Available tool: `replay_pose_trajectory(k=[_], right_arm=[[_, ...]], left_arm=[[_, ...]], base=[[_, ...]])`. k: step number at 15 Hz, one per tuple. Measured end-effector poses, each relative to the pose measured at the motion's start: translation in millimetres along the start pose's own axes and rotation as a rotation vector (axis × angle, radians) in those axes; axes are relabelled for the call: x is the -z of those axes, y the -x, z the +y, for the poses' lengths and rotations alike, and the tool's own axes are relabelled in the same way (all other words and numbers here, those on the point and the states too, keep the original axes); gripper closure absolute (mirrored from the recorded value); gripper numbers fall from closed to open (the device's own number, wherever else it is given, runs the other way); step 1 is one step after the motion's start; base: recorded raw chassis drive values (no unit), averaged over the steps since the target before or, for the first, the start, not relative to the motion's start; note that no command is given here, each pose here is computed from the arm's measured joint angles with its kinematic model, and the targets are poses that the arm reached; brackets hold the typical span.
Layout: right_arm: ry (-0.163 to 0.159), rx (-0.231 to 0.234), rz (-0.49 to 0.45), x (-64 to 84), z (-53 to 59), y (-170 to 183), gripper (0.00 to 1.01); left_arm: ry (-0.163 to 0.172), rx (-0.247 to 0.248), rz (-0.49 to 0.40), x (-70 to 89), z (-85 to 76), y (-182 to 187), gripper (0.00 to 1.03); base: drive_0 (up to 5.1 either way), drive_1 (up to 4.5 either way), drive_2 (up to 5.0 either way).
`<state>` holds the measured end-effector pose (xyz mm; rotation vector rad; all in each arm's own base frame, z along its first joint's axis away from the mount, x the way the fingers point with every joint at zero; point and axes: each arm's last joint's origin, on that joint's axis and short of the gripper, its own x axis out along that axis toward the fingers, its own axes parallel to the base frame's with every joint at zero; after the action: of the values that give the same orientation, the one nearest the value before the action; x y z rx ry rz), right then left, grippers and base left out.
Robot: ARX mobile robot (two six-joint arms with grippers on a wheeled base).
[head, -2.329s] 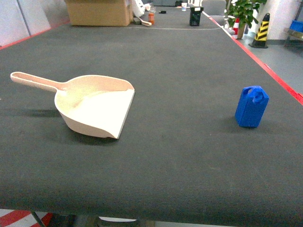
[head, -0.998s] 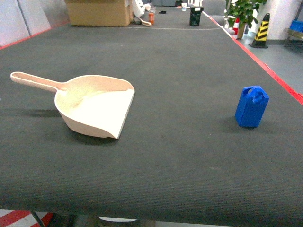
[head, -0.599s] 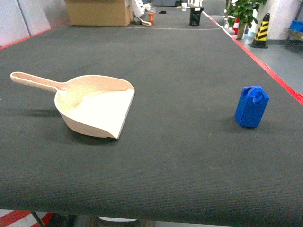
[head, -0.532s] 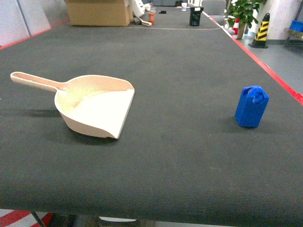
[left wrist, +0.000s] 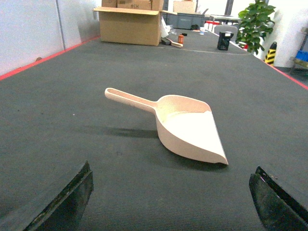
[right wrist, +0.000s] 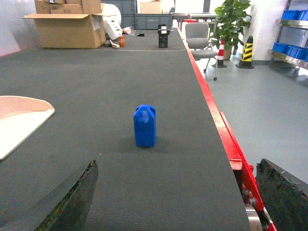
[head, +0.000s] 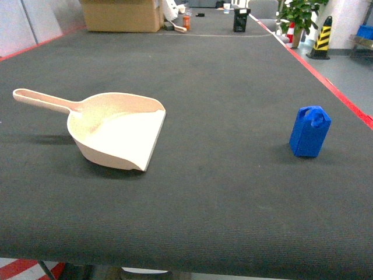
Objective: Place part in tray to right shelf
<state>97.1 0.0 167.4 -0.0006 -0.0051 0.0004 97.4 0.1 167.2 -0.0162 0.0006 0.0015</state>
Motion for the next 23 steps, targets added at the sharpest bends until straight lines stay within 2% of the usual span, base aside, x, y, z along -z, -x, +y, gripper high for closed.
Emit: replay_pose_trajectory(k=[3,4,5,6,7,9,10,11,12,13,14,15,16,20,22,23], right_arm=[[0.000,0.000,0.000,0.0,0.0,0.0,0.03],[0.000,0.000,0.000,0.0,0.0,0.0,0.03],[0.000,0.000,0.000,0.0,0.0,0.0,0.03],[0.000,0.000,0.000,0.0,0.0,0.0,0.03],[0.000,-0.001,-0.001,-0.1,0.0,0.0,0.03],[0.000,0.000,0.000,0.0,0.0,0.0,0.03],[0.000,0.000,0.000,0.0,0.0,0.0,0.03],[0.000,0.000,0.000,0.0,0.0,0.0,0.03],[0.000,0.000,0.000,0.0,0.0,0.0,0.03],[0.000,0.000,0.000,0.0,0.0,0.0,0.03],[0.000,0.000,0.000,0.0,0.0,0.0,0.03],[0.000,0.000,0.000,0.0,0.0,0.0,0.03],[0.000,0.000,0.000,0.0,0.0,0.0,0.03],[0.000,0.000,0.000,0.0,0.0,0.0,0.03],[0.000,0.000,0.000,0.0,0.0,0.0,0.03],[0.000,0.000,0.000,0.0,0.0,0.0,0.03]], left_arm=[[-0.007,-0.004,0.015,1.2,-0.1,-0.1,0.05],[-0.022,-0.026,0.068,2.5,-0.2,0.1,0.05],[-0.027,-0.022,0.120,3.8,-0.8,-1.5,0.05],[-0.022,-0.021,0.163,3.5,-1.2,-5.6,0.05],[-0.003,-0.003,0.180,1.4,-1.6,-10.6,0.05],[0.089,0.034,0.182,-6.6,-0.4,-21.5,0.05],[0.320,0.115,0.168,-28.5,2.7,-60.0,0.05],[0.498,0.126,0.222,-28.3,5.5,-111.4,0.05],[0.611,0.119,0.261,-20.9,10.3,-146.3,0.05],[0.658,0.108,0.273,-17.2,12.0,-160.4,0.05],[0.683,0.098,0.282,-13.9,13.0,-170.6,0.05],[0.728,0.073,0.308,-5.8,14.5,-190.6,0.05],[0.753,0.055,0.331,1.8,15.6,-206.7,0.05],[0.801,-0.033,0.372,19.6,18.1,-251.3,0.05],[0.819,-0.056,0.364,27.2,20.7,-275.5,0.05],[0.833,-0.106,0.361,34.1,24.3,-293.8,0.05]], base=[[0.0,0.00,0.0],[0.0,0.00,0.0],[0.0,0.00,0.0],[0.0,0.00,0.0],[0.0,0.00,0.0],[0.0,0.00,0.0],[0.0,0.00,0.0],[0.0,0.00,0.0],[0.0,0.00,0.0],[0.0,0.00,0.0],[0.0,0.00,0.0],[0.0,0.00,0.0],[0.0,0.00,0.0],[0.0,0.00,0.0],[0.0,0.00,0.0],[0.0,0.00,0.0]])
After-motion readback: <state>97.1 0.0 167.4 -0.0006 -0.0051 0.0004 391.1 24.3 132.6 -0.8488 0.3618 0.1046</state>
